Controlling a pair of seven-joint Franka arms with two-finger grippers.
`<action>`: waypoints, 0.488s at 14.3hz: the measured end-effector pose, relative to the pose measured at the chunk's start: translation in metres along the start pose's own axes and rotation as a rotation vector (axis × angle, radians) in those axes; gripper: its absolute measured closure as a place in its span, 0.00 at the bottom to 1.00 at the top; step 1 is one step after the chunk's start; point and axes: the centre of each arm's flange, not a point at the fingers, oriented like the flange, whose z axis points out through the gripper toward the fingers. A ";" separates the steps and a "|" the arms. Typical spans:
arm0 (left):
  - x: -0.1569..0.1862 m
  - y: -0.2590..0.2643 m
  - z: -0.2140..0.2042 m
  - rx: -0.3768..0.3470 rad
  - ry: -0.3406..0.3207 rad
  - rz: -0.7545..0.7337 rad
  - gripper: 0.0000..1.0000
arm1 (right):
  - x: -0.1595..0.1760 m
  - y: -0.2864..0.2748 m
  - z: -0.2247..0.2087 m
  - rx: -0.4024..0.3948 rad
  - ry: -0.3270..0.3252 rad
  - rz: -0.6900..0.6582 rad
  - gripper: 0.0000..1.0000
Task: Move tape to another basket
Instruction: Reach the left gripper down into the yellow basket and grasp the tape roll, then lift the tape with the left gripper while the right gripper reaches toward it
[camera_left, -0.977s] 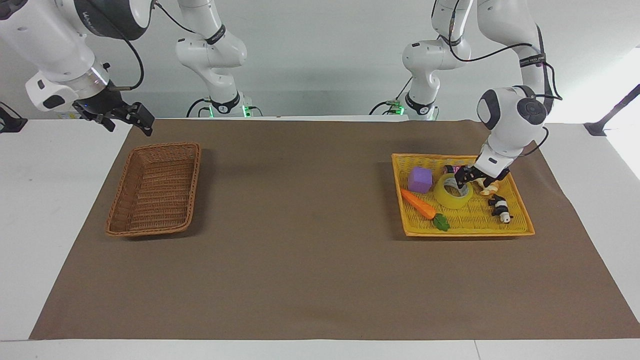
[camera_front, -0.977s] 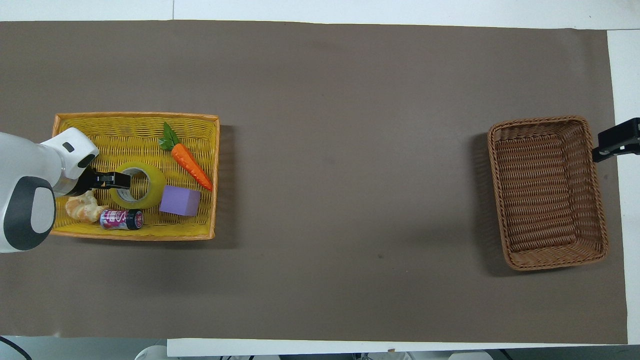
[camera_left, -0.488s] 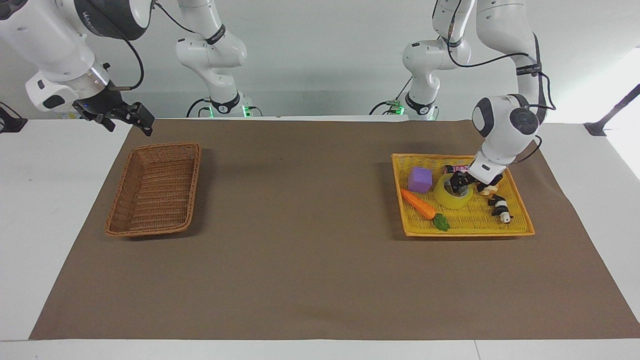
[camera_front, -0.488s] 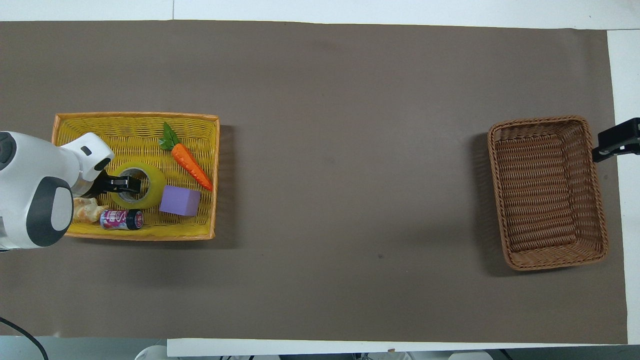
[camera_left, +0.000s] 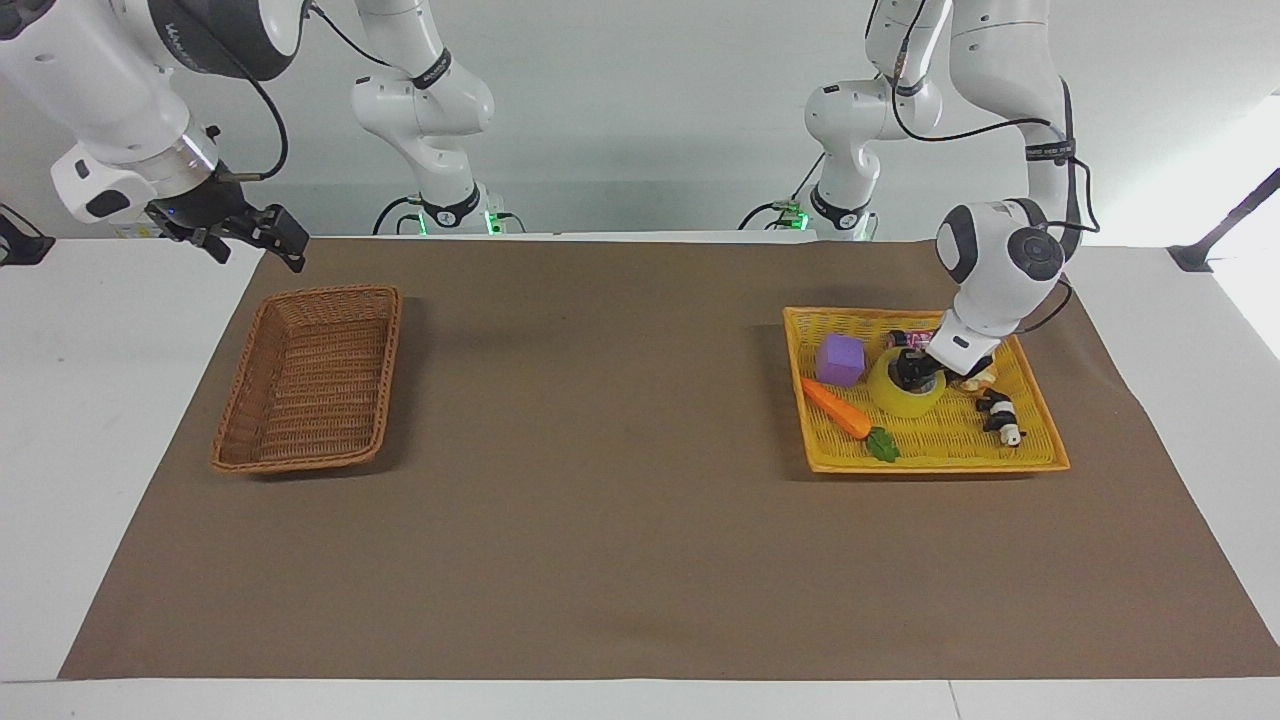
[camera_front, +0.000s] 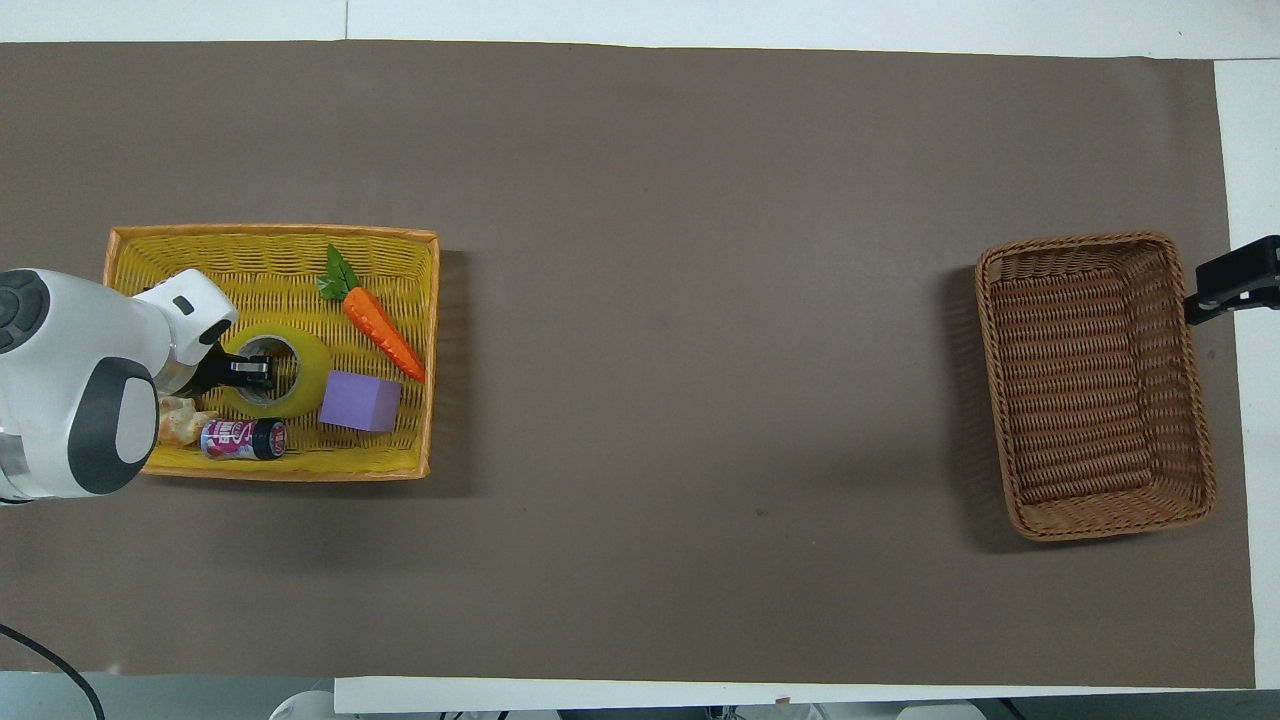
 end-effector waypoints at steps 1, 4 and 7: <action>0.001 0.002 -0.001 0.000 0.003 0.005 0.77 | 0.000 0.000 0.000 0.000 0.000 0.000 0.00; 0.004 0.004 -0.006 0.001 0.002 0.009 0.77 | 0.000 0.000 0.000 0.000 0.000 0.000 0.00; 0.030 0.005 -0.056 0.002 -0.026 0.013 0.77 | 0.000 0.000 0.000 0.000 0.000 0.000 0.00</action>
